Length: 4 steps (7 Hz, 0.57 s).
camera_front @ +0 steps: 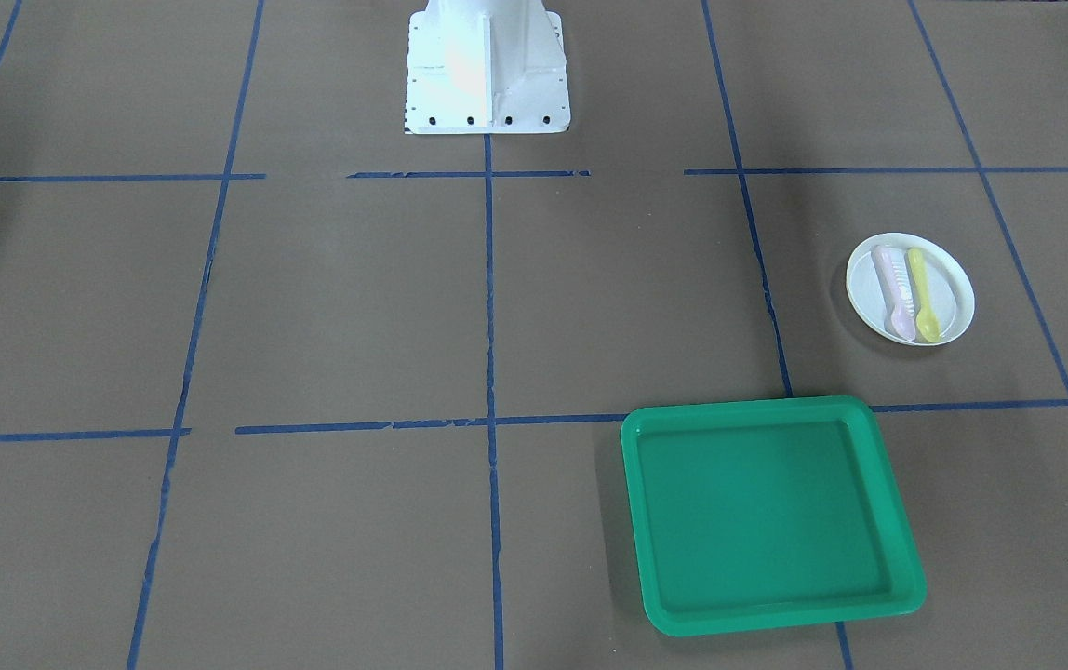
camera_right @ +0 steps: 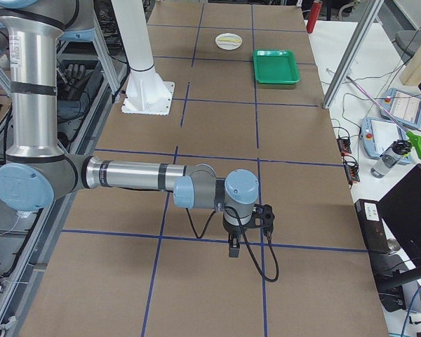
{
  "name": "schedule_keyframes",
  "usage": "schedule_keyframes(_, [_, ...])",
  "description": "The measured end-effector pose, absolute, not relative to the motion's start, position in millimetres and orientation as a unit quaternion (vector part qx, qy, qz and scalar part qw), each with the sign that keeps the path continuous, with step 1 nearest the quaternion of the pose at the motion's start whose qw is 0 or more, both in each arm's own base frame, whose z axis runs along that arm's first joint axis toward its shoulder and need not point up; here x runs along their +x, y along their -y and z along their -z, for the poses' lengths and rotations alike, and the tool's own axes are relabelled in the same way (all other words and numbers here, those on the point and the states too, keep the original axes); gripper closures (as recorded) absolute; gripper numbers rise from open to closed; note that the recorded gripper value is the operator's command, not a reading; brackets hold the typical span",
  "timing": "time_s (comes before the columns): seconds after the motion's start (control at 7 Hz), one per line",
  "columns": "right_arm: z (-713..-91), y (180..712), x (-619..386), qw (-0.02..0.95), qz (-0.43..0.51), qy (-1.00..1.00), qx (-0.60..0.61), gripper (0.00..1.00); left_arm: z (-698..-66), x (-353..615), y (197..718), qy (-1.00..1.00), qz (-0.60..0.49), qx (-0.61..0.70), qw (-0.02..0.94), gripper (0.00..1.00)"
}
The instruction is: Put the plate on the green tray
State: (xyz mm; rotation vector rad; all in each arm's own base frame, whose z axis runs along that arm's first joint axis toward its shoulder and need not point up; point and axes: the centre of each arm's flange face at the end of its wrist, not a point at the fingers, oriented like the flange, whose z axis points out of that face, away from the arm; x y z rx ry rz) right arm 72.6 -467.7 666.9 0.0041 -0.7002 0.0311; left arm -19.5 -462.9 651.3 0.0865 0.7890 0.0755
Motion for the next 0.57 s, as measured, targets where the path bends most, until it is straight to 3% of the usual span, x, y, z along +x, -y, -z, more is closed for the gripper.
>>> schedule_keyframes(0.57, [-667, 468, 73, 0.939, -0.015, 0.343, 0.002, 0.0, -684, 107, 453, -0.435, -0.007, 0.057, 0.898, 0.0])
